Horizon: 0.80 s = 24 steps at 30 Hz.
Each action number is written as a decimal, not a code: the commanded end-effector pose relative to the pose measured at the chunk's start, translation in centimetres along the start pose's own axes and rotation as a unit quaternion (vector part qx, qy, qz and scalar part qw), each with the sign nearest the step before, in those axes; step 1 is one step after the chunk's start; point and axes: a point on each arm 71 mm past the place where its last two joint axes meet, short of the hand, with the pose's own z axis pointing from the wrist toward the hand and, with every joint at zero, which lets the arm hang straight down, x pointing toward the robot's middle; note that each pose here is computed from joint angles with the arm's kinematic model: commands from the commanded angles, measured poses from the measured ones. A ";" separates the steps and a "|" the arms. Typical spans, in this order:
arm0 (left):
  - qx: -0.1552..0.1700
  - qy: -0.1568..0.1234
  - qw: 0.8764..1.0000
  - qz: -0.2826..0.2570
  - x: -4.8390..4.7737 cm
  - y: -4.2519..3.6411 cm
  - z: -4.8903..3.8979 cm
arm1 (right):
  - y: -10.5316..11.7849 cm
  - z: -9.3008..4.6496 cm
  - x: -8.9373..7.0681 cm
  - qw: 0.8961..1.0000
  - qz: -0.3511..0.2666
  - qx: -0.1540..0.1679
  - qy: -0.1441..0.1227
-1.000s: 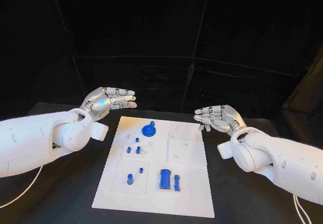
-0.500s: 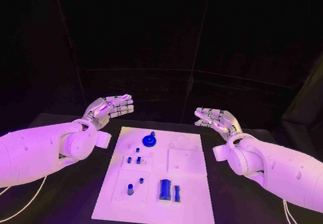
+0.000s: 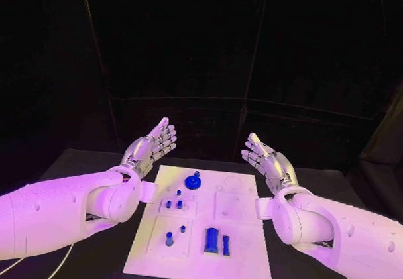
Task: Assemble the parts on the task board
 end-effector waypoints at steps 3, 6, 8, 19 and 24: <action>0.002 -0.078 0.995 0.058 0.55 -0.19 -1.30 | 0.2 -0.6 -0.3 0.998 0.008 0.004 -0.063; 0.000 -0.088 0.994 0.061 1.09 -0.22 -1.88 | 0.2 -0.6 -0.3 0.998 0.008 0.004 -0.063; 0.000 -0.092 0.994 0.063 1.27 -0.24 -2.09 | 0.2 -0.6 -0.3 0.998 0.008 0.004 -0.063; -0.001 -0.094 0.993 0.063 1.39 -0.26 -2.23 | 0.2 -0.6 -0.3 0.998 0.008 0.004 -0.063; -0.001 -0.094 0.993 0.063 1.39 -0.26 -2.23 | 0.2 -0.6 -0.3 0.998 0.008 0.004 -0.063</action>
